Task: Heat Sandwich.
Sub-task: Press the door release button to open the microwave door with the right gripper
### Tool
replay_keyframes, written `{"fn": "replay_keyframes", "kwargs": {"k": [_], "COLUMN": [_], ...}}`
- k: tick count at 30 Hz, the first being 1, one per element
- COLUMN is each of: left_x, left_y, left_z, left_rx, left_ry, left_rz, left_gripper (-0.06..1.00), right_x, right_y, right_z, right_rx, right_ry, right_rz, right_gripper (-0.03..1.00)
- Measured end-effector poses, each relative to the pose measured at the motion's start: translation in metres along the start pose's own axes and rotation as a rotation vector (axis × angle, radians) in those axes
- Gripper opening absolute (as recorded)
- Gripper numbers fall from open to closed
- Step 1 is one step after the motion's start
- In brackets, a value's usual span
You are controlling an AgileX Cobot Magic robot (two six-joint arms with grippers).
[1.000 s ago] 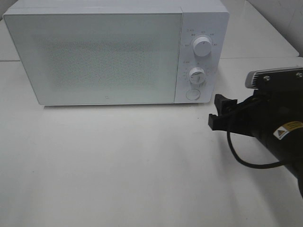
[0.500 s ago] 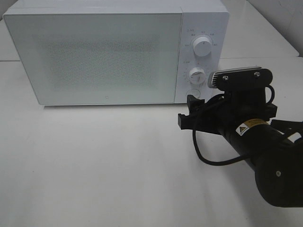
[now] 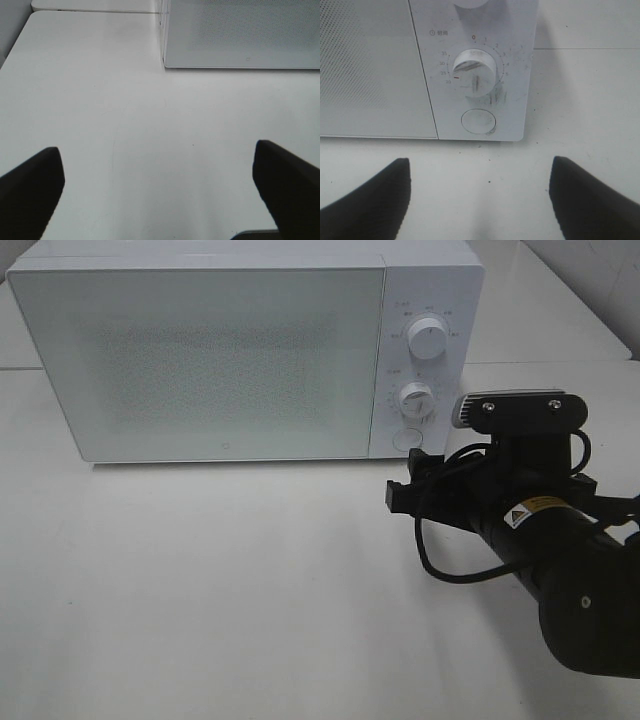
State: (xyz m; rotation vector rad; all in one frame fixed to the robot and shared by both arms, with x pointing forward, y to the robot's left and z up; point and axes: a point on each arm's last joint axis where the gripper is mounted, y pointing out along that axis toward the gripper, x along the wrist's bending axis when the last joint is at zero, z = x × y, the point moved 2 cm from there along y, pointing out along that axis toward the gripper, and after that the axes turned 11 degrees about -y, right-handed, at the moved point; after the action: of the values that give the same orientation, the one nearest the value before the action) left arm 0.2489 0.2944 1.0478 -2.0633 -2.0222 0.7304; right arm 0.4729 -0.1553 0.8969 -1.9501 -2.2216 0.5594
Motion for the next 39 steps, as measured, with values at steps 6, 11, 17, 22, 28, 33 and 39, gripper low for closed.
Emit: {"fn": "replay_keyframes", "kwargs": {"k": [6,11,17,22,28,33,39], "left_x": [0.0000,0.0000,0.0000,0.0000,0.0000,0.0000,0.0000], "left_y": [0.0000,0.0000,0.0000,0.0000,0.0000,0.0000,0.0000], "left_z": [0.0000,0.0000,0.0000,0.0000,0.0000,0.0000,0.0000], "left_rx": [0.000,0.000,0.000,0.000,0.000,0.000,0.000], "left_ry": [0.000,0.000,0.000,0.000,0.000,0.000,0.000], "left_rz": [0.000,0.000,0.000,0.000,0.000,0.000,0.000], "left_gripper": [0.97,0.97,0.97,0.97,0.97,0.97,0.97], "right_x": [-0.0002,0.0005,0.0025,0.0030,0.0029,0.0021,0.0014], "right_y": [0.0000,0.0000,-0.0003,-0.0003,-0.0003,-0.0003,-0.0003], "right_z": [0.0001,0.0023,0.0071,0.0082,0.0084,0.0087,0.0090], "right_rx": [0.001,0.021,0.070,0.081,0.081,0.077,0.073], "right_ry": [0.114,0.434,0.851,1.142,1.463,1.569,1.585], "right_rz": [0.002,0.000,0.006,0.018,0.034,0.047,0.055], "right_gripper": [0.75,0.75,0.75,0.75,0.73,0.60,0.31]}}
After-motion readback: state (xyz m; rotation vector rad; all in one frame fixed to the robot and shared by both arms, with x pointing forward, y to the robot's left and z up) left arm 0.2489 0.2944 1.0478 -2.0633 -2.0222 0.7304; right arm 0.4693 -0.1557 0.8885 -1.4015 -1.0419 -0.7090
